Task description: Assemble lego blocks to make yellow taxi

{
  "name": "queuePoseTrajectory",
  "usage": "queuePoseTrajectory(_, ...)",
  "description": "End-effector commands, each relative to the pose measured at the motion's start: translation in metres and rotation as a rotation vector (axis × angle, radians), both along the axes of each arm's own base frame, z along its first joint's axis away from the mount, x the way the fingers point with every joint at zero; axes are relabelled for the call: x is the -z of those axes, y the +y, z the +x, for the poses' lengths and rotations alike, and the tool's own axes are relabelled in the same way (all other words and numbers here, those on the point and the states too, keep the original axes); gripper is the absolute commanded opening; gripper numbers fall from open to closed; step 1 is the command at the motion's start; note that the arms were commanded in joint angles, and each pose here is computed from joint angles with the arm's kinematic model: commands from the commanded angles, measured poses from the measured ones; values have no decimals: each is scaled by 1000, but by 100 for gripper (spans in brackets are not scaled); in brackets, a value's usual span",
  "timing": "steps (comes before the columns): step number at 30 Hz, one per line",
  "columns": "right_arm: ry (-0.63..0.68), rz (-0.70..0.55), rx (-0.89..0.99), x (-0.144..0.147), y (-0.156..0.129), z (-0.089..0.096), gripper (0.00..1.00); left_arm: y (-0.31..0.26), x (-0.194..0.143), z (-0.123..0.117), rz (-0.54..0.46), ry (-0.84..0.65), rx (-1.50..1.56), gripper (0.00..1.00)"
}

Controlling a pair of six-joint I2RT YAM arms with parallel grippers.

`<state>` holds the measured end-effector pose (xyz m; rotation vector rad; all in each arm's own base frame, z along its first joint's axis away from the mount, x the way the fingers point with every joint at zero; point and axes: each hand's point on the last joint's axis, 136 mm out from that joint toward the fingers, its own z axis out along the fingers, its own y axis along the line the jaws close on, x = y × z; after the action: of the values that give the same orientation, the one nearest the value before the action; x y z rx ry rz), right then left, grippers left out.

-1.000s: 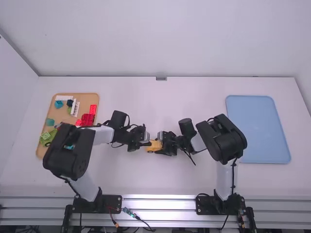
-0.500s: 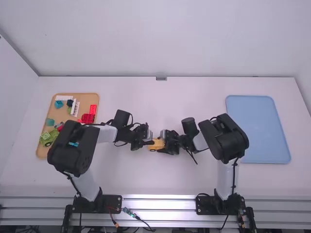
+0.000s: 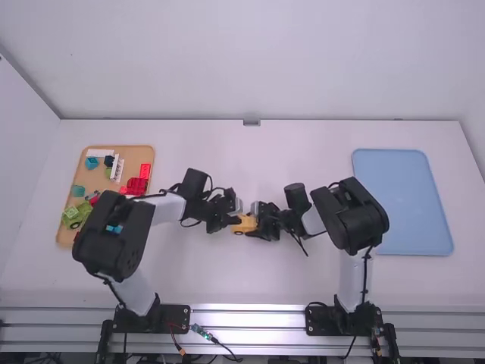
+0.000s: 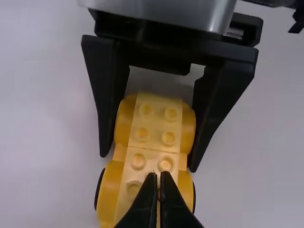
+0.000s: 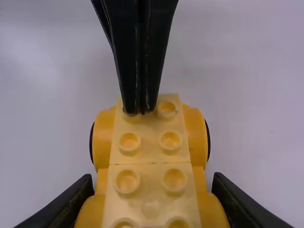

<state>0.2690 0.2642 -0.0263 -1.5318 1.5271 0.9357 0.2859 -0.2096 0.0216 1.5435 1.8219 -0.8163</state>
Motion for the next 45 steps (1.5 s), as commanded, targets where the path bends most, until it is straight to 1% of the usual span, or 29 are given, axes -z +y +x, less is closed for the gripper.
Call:
queuePoseTrajectory(1, 10, 9, -48, 2, 12, -11, 23, -5, -4, -13, 70, -47, 63, 2)
queuePoseTrajectory(2, 11, 10, -48, 2, 12, -11, 24, -9, -24, -10, 38, -90, 81, 2)
queuePoseTrajectory(3, 11, 10, -48, 2, 12, -11, 24, -10, -29, -9, 31, -102, 84, 2)
queuePoseTrajectory(4, 10, 9, -48, 2, 12, -11, 24, -13, -49, -4, 7, -147, 83, 3)
queuePoseTrajectory(5, 11, 9, -48, 2, 12, -11, 24, -14, -60, -2, 0, -173, 77, 12)
queuePoseTrajectory(6, 11, 9, -49, 2, 12, -11, 25, -13, -75, 2, 0, -213, 62, 30)
queuePoseTrajectory(7, 12, 9, -48, 2, 12, -11, 26, -12, -82, 4, 2, -228, 47, 34)
queuePoseTrajectory(9, 12, 5, -45, 3, 12, -10, 27, -9, -93, 9, 14, -264, 14, 56)
queuePoseTrajectory(10, 10, -5, -36, 4, 11, -9, 28, -4, -103, 15, 34, -295, -28, 99)
queuePoseTrajectory(13, 31, -36, 10, 9, 9, -4, 37, 10, -111, 25, 85, -324, -115, 99)
queuePoseTrajectory(14, 31, -46, 21, 10, 8, -2, 40, 14, -113, 27, 91, -318, -147, 99)
queuePoseTrajectory(16, 29, -58, 33, 12, 6, 0, 51, 24, -114, 31, 101, -310, -201, 99)
queuePoseTrajectory(18, 31, -66, 51, 14, 3, 4, 58, 34, -113, 35, 98, -297, -233, 99)
queuePoseTrajectory(20, 38, -77, 60, 15, 0, 5, 69, 46, -112, 38, 77, -276, -260, 99)
queuePoseTrajectory(24, 61, -103, 87, 14, -9, 7, 81, 68, -114, 43, 17, -250, -310, 99)
queuePoseTrajectory(25, 62, -126, 109, 15, -13, 10, 86, 76, -114, 45, -7, -243, -328, 99)
queuePoseTrajectory(27, 61, -161, 137, 16, -18, 14, 93, 87, -114, 48, -25, -229, -355, 99)
queuePoseTrajectory(28, 63, -202, 160, 18, -23, 15, 96, 99, -112, 51, -25, -210, -399, 99)
queuePoseTrajectory(29, 63, -221, 171, 18, -25, 15, 96, 103, -111, 53, -24, -200, -418, 99)
queuePoseTrajectory(30, 47, -283, 191, 20, -34, 17, 99, 114, -107, 57, -20, -176, -465, 99)
queuePoseTrajectory(32, 36, -347, 205, 22, -43, 16, 98, 123, -101, 60, -14, -142, -513, 99)
queuePoseTrajectory(34, 30, -459, 244, 25, -60, 16, 99, 134, -92, 64, -1, -100, -570, 99)
queuePoseTrajectory(35, 30, -478, 251, 25, -64, 16, 99, 136, -91, 65, 0, -93, -582, 99)
queuePoseTrajectory(36, 32, -525, 272, 26, -72, 15, 99, 140, -88, 67, 3, -71, -615, 99)
queuePoseTrajectory(38, 43, -634, 320, 24, -92, 11, 99, 156, -78, 79, 15, -12, -751, 99)
queuePoseTrajectory(42, 26, -732, 365, 13, -112, 10, 99, 187, -69, 97, 36, 67, -1026, 99)
queuePoseTrajectory(43, 21, -748, 387, 9, -116, 11, 99, 201, -65, 102, 62, 81, -1137, 99)
queuePoseTrajectory(45, 19, -758, 451, 1, -121, 16, 99, 223, -58, 103, 110, 98, -1288, 99)
